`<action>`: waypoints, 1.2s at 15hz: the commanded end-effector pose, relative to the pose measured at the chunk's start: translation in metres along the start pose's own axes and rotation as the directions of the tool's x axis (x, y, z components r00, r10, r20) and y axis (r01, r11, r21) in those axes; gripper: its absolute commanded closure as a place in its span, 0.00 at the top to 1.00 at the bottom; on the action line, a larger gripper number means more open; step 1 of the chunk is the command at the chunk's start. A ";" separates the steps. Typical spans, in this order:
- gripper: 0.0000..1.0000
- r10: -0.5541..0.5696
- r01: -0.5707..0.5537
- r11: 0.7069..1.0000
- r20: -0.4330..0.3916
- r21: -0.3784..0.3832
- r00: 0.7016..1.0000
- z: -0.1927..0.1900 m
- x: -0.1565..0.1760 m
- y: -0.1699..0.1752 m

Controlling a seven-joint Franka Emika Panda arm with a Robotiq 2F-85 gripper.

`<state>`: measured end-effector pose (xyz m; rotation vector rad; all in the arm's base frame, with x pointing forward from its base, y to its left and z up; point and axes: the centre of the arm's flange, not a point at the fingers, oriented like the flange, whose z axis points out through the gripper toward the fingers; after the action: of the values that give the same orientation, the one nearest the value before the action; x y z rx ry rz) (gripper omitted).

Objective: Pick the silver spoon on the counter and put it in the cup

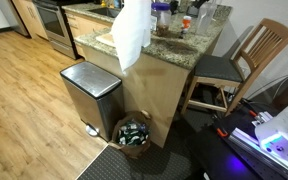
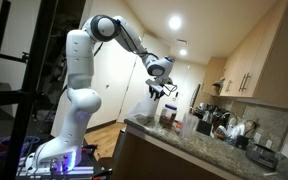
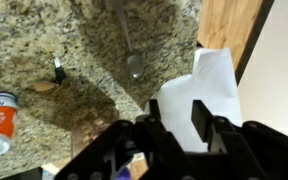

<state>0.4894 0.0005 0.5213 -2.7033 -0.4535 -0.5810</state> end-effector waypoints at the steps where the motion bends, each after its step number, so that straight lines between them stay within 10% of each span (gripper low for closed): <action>1: 0.65 -0.070 0.063 0.997 0.145 0.053 0.987 0.054 0.002 -0.015; 6: 0.99 -0.177 0.201 0.975 0.224 -0.091 0.958 0.139 0.012 -0.033; 12: 1.00 -0.245 0.323 0.887 0.257 -0.329 0.935 0.202 0.014 -0.032; 18: 1.00 -0.193 0.288 0.885 0.276 -0.366 0.942 0.210 0.001 -0.026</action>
<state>0.5514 0.1050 0.3478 -3.1548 -0.8263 -0.4617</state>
